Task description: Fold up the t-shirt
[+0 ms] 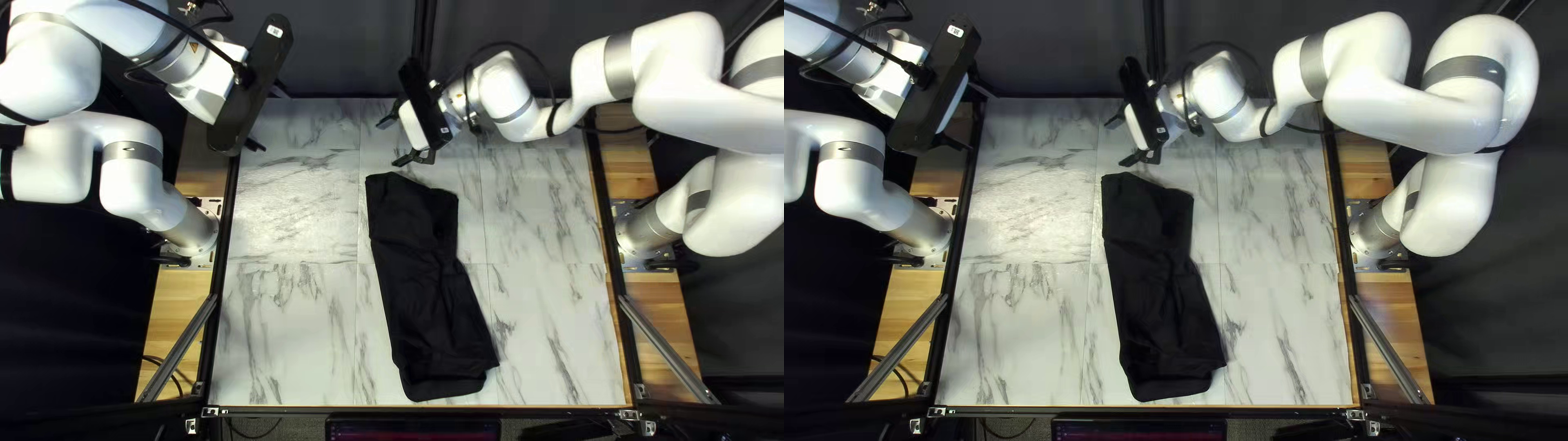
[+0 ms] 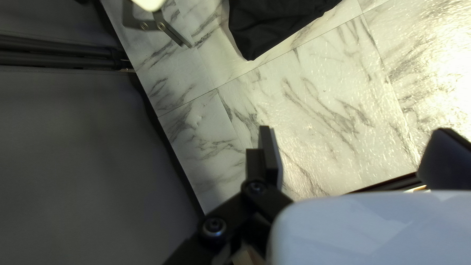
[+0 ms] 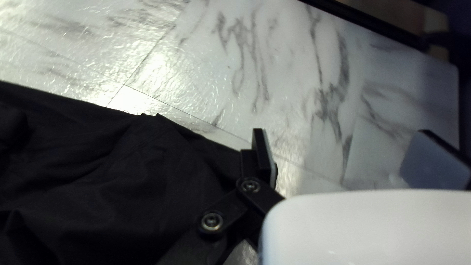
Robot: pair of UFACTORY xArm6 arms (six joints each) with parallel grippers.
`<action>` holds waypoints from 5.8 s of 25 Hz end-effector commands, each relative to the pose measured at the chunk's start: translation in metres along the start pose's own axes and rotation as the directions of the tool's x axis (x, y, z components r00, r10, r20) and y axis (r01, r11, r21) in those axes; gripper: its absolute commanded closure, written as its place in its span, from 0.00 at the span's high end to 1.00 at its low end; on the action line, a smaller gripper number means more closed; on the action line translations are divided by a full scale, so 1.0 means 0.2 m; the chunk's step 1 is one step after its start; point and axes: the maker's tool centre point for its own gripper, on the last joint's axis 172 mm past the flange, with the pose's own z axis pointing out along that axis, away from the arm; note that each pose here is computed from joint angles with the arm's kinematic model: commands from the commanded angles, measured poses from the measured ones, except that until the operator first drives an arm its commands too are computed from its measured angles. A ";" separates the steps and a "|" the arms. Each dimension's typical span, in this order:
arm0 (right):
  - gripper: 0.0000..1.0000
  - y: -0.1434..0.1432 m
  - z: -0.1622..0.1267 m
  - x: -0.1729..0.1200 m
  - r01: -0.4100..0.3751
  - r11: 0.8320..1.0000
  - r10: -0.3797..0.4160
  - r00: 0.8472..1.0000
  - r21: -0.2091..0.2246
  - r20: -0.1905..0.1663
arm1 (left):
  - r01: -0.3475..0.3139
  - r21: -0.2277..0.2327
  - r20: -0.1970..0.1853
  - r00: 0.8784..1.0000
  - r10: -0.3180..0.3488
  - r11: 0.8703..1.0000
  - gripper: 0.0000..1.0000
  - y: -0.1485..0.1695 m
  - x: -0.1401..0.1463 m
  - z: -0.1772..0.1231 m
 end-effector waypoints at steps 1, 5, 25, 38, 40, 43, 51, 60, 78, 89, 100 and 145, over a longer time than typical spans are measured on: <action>1.00 -0.05 0.08 0.06 0.050 0.998 -0.051 0.999 0.034 0.020 | 0.000 0.000 0.000 1.000 0.000 1.000 1.00 0.00 0.00 0.00; 1.00 -0.14 0.11 0.14 0.081 0.996 -0.083 0.995 0.040 0.048 | 0.000 0.000 0.000 1.000 0.000 1.000 1.00 0.00 0.00 0.00; 1.00 -0.66 0.09 0.57 0.217 0.976 -0.219 0.959 0.031 0.180 | 0.000 0.000 0.000 1.000 0.000 1.000 1.00 0.00 0.00 0.00; 1.00 -0.87 -0.25 0.71 0.147 0.989 -0.127 0.936 -0.036 0.330 | 0.000 0.000 0.000 1.000 0.000 1.000 1.00 0.00 0.00 0.00; 1.00 -0.90 -0.32 0.73 0.122 0.991 -0.092 0.926 -0.058 0.366 | 0.000 0.000 0.000 1.000 0.000 1.000 1.00 0.00 0.00 0.00; 1.00 -0.92 -0.45 0.76 0.084 0.992 -0.037 0.908 -0.095 0.418 | 0.000 0.000 0.000 1.000 0.000 1.000 1.00 0.00 0.00 0.00; 1.00 -0.86 -0.92 0.85 0.000 0.979 0.109 0.843 -0.204 0.526 | 0.000 0.000 0.000 1.000 0.000 1.000 1.00 0.00 0.00 0.00; 1.00 -0.81 -1.40 0.92 -0.014 0.947 0.213 0.775 -0.321 0.595 | 0.000 0.000 0.000 1.000 0.000 1.000 1.00 0.00 0.00 0.00; 1.00 -0.79 -1.57 0.85 -0.016 0.913 0.280 0.752 -0.408 0.597 | 0.000 0.000 0.000 1.000 0.000 1.000 1.00 0.00 0.00 0.00; 1.00 -0.76 -1.74 0.87 -0.006 0.910 0.257 0.794 -0.415 0.551 | 0.000 0.000 0.000 1.000 0.000 1.000 1.00 0.00 0.00 0.00; 1.00 -0.76 -1.74 0.87 -0.006 0.910 0.257 0.794 -0.415 0.551 | 0.000 0.000 0.000 1.000 0.000 1.000 1.00 0.00 0.00 0.00; 1.00 -0.76 -1.74 0.87 -0.006 0.910 0.257 0.794 -0.415 0.551 | -0.004 0.163 0.270 0.962 -0.041 0.987 1.00 0.43 0.45 1.73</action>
